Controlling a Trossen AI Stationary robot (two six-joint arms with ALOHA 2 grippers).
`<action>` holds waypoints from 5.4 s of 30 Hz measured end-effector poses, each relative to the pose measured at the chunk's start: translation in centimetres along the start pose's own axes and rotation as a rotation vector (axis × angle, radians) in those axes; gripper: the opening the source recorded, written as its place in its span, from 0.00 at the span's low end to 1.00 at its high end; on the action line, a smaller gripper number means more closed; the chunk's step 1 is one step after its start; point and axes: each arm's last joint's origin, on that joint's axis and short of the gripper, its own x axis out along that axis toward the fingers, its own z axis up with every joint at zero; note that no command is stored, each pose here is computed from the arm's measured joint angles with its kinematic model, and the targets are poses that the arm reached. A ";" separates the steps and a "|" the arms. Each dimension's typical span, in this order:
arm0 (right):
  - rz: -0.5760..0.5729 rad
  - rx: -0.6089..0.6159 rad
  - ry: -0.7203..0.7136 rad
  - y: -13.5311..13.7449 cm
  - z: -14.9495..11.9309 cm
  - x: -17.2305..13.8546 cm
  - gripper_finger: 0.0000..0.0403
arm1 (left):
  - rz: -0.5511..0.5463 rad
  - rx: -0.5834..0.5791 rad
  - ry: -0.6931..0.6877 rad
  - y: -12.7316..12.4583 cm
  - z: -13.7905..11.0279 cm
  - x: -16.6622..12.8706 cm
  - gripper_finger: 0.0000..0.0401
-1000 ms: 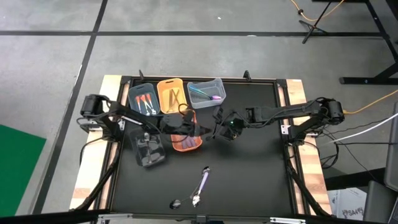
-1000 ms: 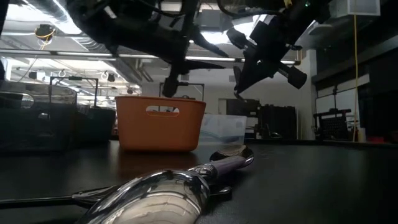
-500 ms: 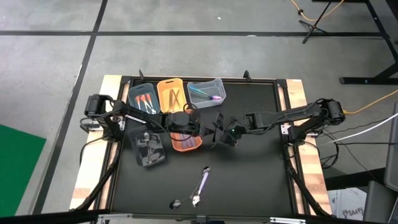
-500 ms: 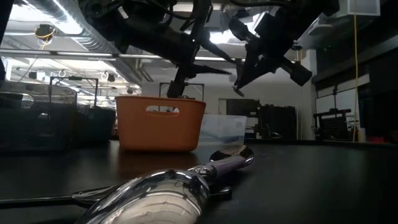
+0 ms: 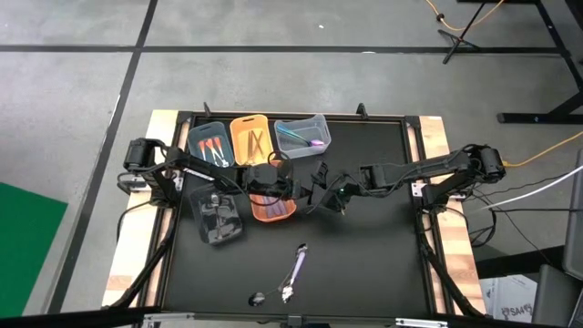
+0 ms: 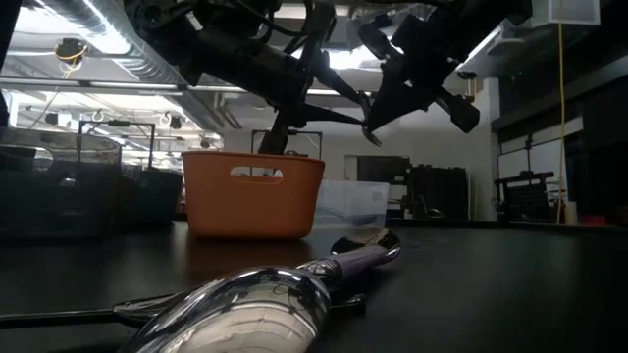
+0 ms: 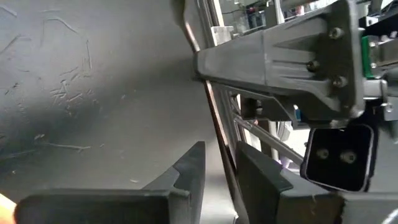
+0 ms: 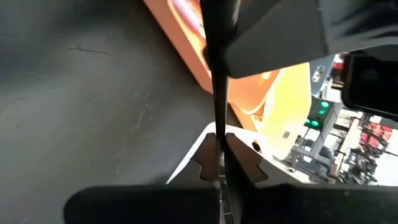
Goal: Sort silverware by color (type)
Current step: Put the black spoon into the black bin
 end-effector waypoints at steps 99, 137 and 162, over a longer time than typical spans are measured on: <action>-0.288 0.271 0.194 -1.9 -0.5 -4.2 0.23 | 0.235 0.119 -0.124 -3.4 3.9 -9.4 0.00; -0.249 0.365 0.090 -1.8 -0.2 -4.1 0.23 | 0.832 -0.323 0.104 -1.6 -9.7 -23.7 0.00; -0.210 0.358 0.006 -1.7 0.1 -4.1 0.23 | 1.079 -0.253 0.079 0.3 -11.3 -21.3 0.06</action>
